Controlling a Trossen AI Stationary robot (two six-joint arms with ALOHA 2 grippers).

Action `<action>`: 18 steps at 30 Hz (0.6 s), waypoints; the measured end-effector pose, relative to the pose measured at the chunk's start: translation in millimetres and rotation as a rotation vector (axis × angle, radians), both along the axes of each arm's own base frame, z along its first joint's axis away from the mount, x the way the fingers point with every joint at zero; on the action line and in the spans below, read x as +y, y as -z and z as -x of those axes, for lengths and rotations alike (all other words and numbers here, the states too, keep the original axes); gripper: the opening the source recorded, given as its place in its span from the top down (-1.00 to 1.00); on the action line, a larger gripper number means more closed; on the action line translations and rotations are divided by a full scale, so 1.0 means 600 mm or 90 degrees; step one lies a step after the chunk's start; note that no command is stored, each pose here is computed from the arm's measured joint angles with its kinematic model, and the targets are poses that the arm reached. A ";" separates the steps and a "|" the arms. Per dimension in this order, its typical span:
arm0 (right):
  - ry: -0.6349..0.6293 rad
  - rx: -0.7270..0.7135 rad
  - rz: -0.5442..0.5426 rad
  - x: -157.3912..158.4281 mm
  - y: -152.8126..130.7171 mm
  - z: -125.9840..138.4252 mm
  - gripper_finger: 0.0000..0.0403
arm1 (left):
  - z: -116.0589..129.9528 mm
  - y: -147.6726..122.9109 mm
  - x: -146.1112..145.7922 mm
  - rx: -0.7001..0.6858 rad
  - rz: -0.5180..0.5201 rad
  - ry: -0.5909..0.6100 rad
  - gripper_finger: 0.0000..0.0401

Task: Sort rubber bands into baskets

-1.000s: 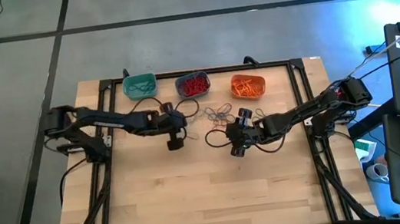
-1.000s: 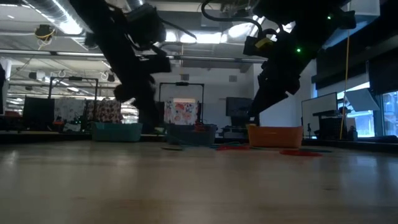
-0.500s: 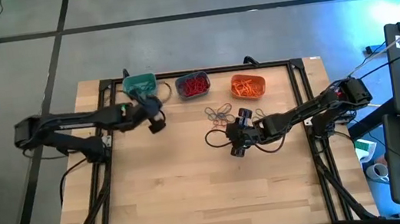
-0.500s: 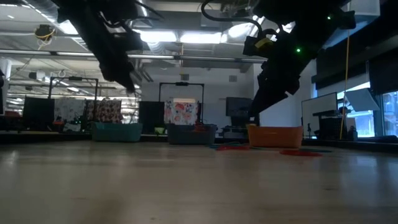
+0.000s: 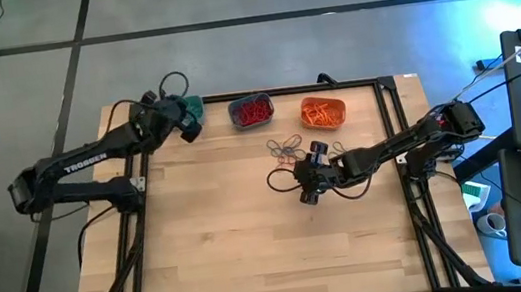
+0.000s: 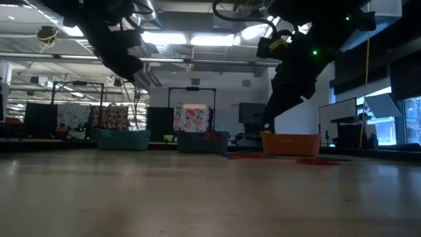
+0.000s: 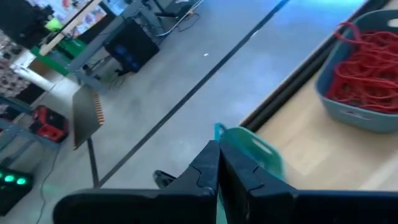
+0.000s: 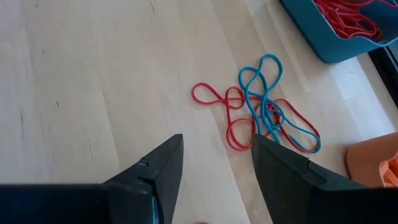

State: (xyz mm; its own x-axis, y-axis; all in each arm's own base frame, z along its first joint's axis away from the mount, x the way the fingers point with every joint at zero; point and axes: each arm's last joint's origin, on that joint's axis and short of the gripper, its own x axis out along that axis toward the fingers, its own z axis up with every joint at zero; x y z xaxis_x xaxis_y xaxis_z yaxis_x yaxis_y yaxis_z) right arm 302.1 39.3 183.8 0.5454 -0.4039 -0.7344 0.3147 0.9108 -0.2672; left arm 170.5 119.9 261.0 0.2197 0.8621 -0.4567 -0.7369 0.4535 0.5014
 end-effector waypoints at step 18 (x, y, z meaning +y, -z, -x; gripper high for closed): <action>0.001 -0.001 -0.001 0.000 0.000 0.000 0.06 | 0.037 -0.013 0.045 -0.008 -0.012 -0.031 0.98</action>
State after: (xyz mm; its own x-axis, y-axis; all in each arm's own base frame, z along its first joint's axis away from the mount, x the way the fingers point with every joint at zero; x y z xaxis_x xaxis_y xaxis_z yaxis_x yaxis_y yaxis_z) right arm 302.1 39.4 183.9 0.5462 -0.4038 -0.7339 0.3158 0.9108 -0.2660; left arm 148.5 146.9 268.7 0.1831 0.8804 -0.4375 -0.7638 0.4076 0.5005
